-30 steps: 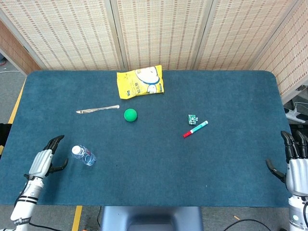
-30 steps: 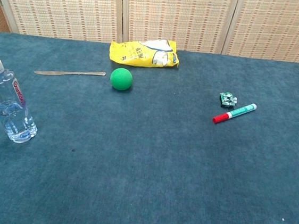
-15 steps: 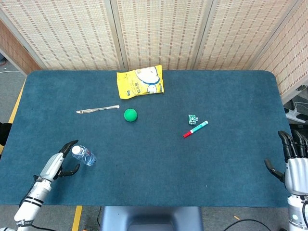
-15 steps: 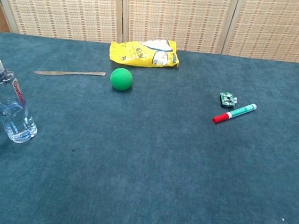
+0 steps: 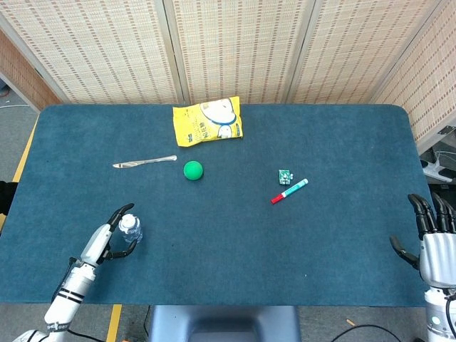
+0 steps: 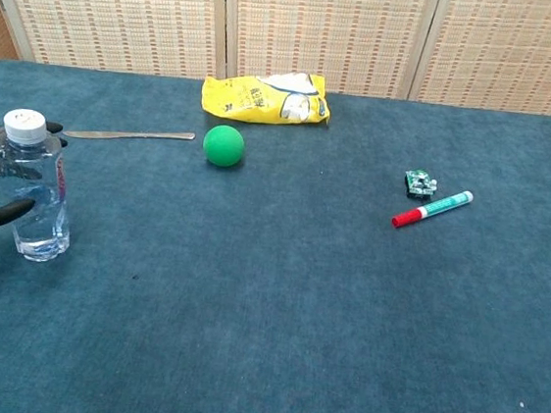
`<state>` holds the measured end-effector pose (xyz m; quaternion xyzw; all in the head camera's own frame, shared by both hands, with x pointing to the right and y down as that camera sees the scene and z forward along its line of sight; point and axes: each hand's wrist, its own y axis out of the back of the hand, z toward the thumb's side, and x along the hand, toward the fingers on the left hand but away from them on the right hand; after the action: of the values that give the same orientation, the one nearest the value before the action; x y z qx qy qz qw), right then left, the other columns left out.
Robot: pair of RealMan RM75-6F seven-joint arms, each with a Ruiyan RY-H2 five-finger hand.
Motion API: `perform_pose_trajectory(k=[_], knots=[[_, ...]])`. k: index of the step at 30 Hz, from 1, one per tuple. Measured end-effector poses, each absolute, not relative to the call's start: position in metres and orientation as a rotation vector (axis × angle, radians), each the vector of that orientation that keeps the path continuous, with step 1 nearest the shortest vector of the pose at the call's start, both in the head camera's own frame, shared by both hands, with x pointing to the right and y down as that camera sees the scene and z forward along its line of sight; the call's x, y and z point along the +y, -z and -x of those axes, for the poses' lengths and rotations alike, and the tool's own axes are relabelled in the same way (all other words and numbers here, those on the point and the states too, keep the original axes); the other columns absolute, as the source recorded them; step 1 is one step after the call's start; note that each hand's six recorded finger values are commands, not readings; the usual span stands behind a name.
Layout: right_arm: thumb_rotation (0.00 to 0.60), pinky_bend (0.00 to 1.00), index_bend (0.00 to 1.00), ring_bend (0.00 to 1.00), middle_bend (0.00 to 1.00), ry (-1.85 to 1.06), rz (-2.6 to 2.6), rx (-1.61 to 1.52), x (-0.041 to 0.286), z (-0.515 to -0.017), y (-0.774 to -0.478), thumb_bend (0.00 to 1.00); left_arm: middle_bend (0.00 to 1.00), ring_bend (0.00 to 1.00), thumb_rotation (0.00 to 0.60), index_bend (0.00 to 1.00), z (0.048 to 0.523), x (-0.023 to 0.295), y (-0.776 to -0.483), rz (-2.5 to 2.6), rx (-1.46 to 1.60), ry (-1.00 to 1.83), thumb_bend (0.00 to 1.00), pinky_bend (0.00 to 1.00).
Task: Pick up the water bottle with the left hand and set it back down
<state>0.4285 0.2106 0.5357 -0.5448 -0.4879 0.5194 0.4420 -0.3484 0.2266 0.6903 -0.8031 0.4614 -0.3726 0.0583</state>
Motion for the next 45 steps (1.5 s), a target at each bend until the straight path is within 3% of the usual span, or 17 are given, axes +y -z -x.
perform_pose_trajectory(k=[12, 17, 21, 25, 29, 38, 45], knots=[[0.6, 0.08, 0.11, 0.0, 0.14, -1.295, 1.358, -1.201, 0.21, -0.427, -0.538, 0.13, 0.02, 0.01, 0.6, 0.0, 0.342, 0.226, -0.698, 2.426, 1.454, 1.138, 0.39, 0.12], [0.6, 0.08, 0.11, 0.0, 0.14, -1.3, 1.361, -1.199, 0.21, -0.427, -0.539, 0.13, 0.12, 0.1, 0.6, 0.03, 0.337, 0.224, -0.701, 2.419, 1.55, 1.094, 0.4, 0.13], [0.6, 0.08, 0.11, 0.0, 0.14, -1.3, 1.366, -1.198, 0.21, -0.427, -0.539, 0.13, 0.23, 0.23, 0.6, 0.16, 0.336, 0.224, -0.703, 2.402, 1.602, 1.065, 0.48, 0.25], [0.6, 0.08, 0.12, 0.0, 0.14, -1.303, 1.361, -1.199, 0.21, -0.428, -0.539, 0.13, 0.41, 0.4, 0.6, 0.31, 0.336, 0.224, -0.705, 2.394, 1.628, 1.059, 0.55, 0.42], [0.6, 0.08, 0.12, 0.0, 0.14, -1.301, 1.363, -1.201, 0.21, -0.427, -0.539, 0.13, 0.5, 0.48, 0.6, 0.39, 0.337, 0.224, -0.708, 2.391, 1.632, 1.064, 0.59, 0.54], [0.6, 0.08, 0.13, 0.0, 0.14, -1.311, 1.368, -1.197, 0.21, -0.427, -0.54, 0.13, 0.56, 0.53, 0.6, 0.44, 0.342, 0.206, -0.692, 2.245, 1.558, 1.02, 0.59, 0.6], [0.6, 0.08, 0.13, 0.0, 0.14, -1.312, 1.368, -1.2, 0.21, -0.428, -0.539, 0.13, 0.59, 0.57, 0.6, 0.5, 0.359, 0.169, -0.663, 1.815, 1.335, 1.035, 0.6, 0.63]])
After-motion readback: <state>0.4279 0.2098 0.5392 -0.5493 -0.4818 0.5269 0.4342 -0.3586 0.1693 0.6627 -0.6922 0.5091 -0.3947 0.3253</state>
